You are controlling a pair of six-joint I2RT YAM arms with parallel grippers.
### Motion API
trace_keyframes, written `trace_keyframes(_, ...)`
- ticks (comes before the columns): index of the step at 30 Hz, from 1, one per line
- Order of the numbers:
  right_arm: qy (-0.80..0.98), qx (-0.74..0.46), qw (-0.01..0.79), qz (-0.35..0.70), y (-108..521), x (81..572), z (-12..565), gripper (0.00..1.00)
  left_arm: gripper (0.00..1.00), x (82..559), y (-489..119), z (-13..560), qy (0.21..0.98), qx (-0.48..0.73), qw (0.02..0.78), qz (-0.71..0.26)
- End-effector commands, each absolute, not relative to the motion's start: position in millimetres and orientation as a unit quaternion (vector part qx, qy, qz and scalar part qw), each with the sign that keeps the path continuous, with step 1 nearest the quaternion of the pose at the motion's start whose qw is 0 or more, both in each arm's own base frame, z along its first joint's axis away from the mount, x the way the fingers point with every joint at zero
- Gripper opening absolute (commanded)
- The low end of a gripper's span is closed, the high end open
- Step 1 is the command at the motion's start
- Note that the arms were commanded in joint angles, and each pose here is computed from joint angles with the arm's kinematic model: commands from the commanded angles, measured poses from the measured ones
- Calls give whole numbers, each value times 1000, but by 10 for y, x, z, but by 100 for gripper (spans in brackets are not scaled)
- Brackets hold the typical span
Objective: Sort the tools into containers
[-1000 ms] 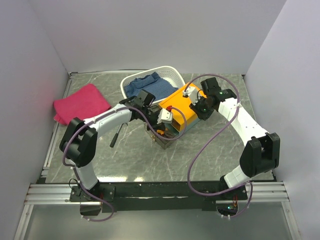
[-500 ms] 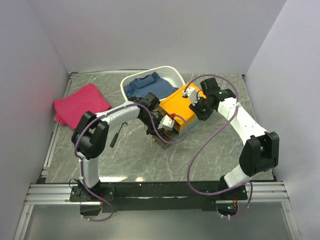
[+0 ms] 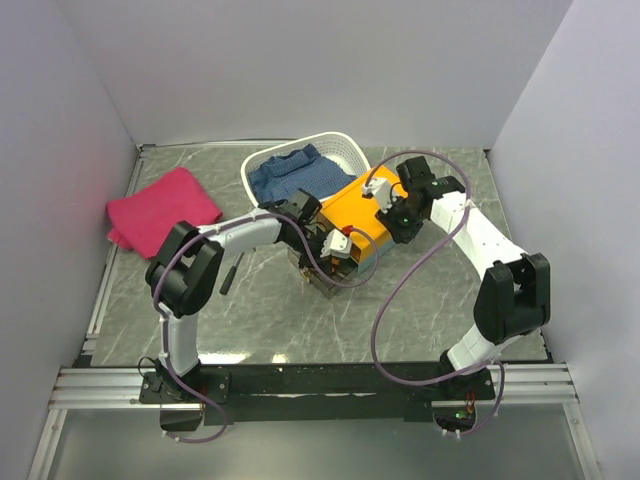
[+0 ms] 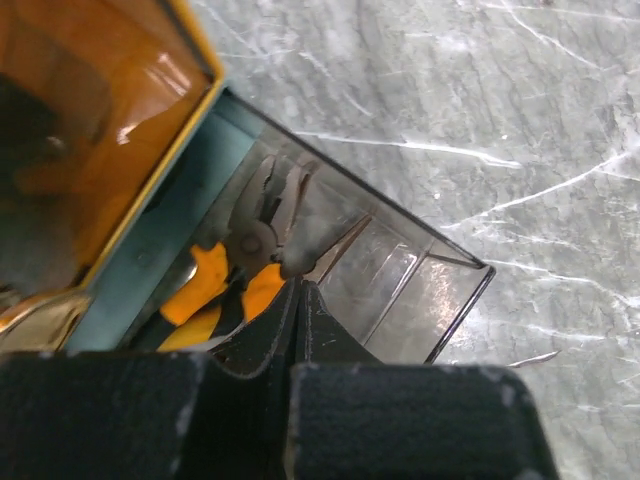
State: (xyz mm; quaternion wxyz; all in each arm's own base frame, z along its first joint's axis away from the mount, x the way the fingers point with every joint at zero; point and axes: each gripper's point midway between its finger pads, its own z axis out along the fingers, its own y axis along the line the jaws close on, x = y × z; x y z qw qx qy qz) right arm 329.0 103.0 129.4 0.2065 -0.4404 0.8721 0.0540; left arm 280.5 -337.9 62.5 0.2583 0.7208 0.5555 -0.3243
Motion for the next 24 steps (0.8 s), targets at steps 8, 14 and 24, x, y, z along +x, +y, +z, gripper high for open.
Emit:
trace_keyframes(8,865,-440,237,45,1035,3424,1479,27,33,2896,-2907,1713,566,686,324,-322)
trace_keyframes(14,859,-437,265,41,1058,3510,1649,27,49,2876,-1933,1548,673,623,318,-241)
trace_keyframes(24,849,-399,345,22,1166,4000,2185,39,55,3734,-797,1056,937,169,288,-100)
